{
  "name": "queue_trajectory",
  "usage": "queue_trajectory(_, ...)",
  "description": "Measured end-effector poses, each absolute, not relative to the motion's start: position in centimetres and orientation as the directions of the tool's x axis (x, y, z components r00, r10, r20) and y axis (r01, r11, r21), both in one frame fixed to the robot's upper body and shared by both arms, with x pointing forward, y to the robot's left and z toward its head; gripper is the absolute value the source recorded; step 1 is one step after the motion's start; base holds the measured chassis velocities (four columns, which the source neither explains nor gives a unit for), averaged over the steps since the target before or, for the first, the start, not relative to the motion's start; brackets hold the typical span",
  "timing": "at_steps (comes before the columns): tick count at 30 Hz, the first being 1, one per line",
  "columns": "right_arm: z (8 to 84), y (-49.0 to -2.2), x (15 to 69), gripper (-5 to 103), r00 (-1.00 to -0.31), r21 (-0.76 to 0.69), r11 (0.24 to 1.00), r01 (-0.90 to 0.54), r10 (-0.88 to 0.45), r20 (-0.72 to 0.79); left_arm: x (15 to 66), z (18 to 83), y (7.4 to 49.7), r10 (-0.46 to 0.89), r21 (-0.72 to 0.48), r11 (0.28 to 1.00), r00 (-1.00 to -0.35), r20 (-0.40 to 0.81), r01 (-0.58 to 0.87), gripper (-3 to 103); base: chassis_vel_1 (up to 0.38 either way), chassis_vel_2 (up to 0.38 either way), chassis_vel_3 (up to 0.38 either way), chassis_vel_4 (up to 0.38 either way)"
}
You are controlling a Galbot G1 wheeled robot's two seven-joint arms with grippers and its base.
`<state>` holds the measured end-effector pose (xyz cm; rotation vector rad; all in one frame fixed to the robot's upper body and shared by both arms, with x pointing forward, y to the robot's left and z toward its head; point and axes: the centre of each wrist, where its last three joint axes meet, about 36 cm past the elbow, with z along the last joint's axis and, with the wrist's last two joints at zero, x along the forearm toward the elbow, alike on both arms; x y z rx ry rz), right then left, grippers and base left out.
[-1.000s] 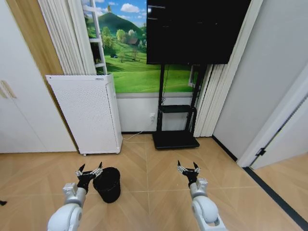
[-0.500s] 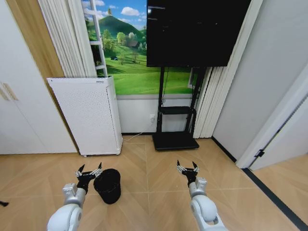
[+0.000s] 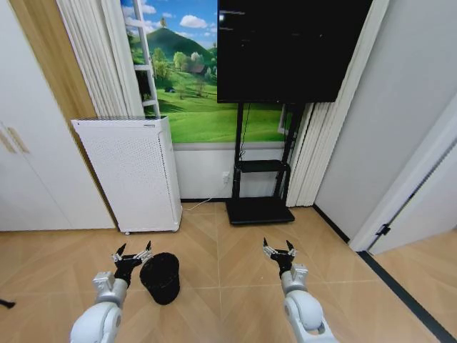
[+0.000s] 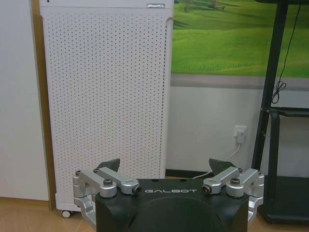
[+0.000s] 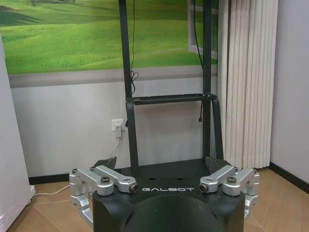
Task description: Pick up the trash bin and place the garbage on the floor into it.
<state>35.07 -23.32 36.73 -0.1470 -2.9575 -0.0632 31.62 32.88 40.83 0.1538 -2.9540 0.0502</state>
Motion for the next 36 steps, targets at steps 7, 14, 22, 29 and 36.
queue_trajectory(7,36.8,-23.6,35.1,100,-0.979,0.031,0.994,0.106,0.099,0.179,31.6,40.9,32.8,-0.099,-0.026,0.994,-0.979,0.18,-0.106,100,0.0,0.0,0.0,0.0)
queue_trajectory(14,36.8,-23.8,35.2,100,-0.979,0.031,0.994,0.107,0.1,0.178,31.6,41.0,32.7,-0.099,-0.028,0.994,-0.979,0.179,-0.106,100,0.0,0.0,0.0,0.0)
queue_trajectory(22,36.7,-24.3,35.1,100,-0.978,0.031,0.994,0.108,0.1,0.18,31.6,41.0,32.5,-0.098,-0.025,0.994,-0.98,0.176,-0.104,100,0.0,0.0,0.0,0.0)
queue_trajectory(29,36.7,-24.6,35.1,100,-0.978,0.037,0.993,0.11,0.102,0.181,31.6,41.0,32.1,-0.1,-0.027,0.994,-0.978,0.181,-0.107,100,0.0,0.0,0.0,0.0)
queue_trajectory(36,36.5,-25.3,34.8,100,-0.976,0.029,0.992,0.12,0.112,0.188,31.7,40.7,31.6,-0.123,-0.024,0.991,-0.977,0.175,-0.129,100,0.0,0.0,0.0,0.0)
